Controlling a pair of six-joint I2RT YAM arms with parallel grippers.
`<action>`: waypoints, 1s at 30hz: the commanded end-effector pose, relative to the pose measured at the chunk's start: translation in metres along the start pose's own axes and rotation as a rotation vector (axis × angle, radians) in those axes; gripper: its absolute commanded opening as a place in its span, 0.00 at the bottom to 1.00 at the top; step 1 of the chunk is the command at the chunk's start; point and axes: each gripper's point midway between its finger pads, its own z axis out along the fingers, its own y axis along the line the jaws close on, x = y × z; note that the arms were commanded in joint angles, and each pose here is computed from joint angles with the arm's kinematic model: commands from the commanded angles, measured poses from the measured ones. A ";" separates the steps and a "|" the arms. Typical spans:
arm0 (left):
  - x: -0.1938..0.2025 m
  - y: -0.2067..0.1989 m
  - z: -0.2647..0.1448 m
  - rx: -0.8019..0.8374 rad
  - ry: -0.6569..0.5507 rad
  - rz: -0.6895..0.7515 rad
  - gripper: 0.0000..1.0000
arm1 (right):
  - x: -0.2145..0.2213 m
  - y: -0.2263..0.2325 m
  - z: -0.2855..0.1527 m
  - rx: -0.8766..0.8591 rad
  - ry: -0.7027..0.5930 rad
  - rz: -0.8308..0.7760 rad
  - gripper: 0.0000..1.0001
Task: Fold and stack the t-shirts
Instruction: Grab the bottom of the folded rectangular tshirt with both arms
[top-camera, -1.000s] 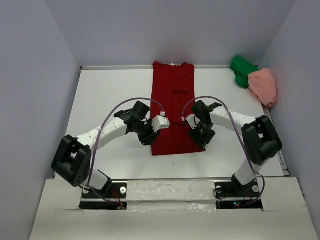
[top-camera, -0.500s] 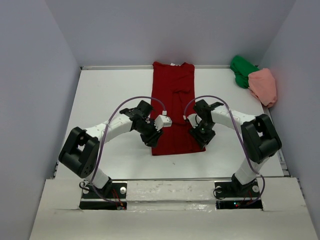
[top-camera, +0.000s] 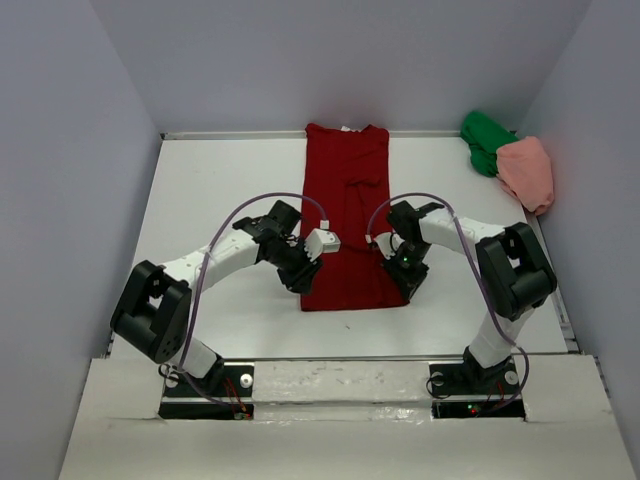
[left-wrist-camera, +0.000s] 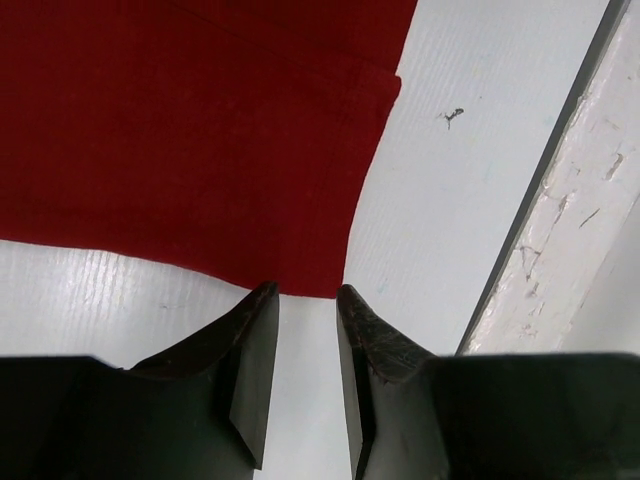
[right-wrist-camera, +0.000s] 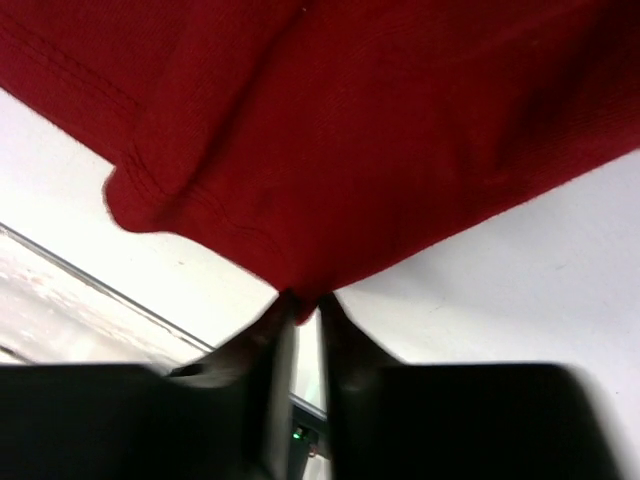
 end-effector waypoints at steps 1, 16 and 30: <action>0.000 -0.008 -0.007 0.017 -0.021 -0.017 0.39 | -0.003 0.007 -0.007 -0.043 -0.002 -0.011 0.14; 0.004 -0.016 0.001 0.181 0.013 -0.091 0.49 | -0.005 -0.001 -0.011 0.011 -0.016 -0.015 0.00; 0.029 0.028 0.008 -0.009 0.105 -0.201 0.41 | -0.012 -0.013 -0.010 0.037 -0.025 -0.001 0.00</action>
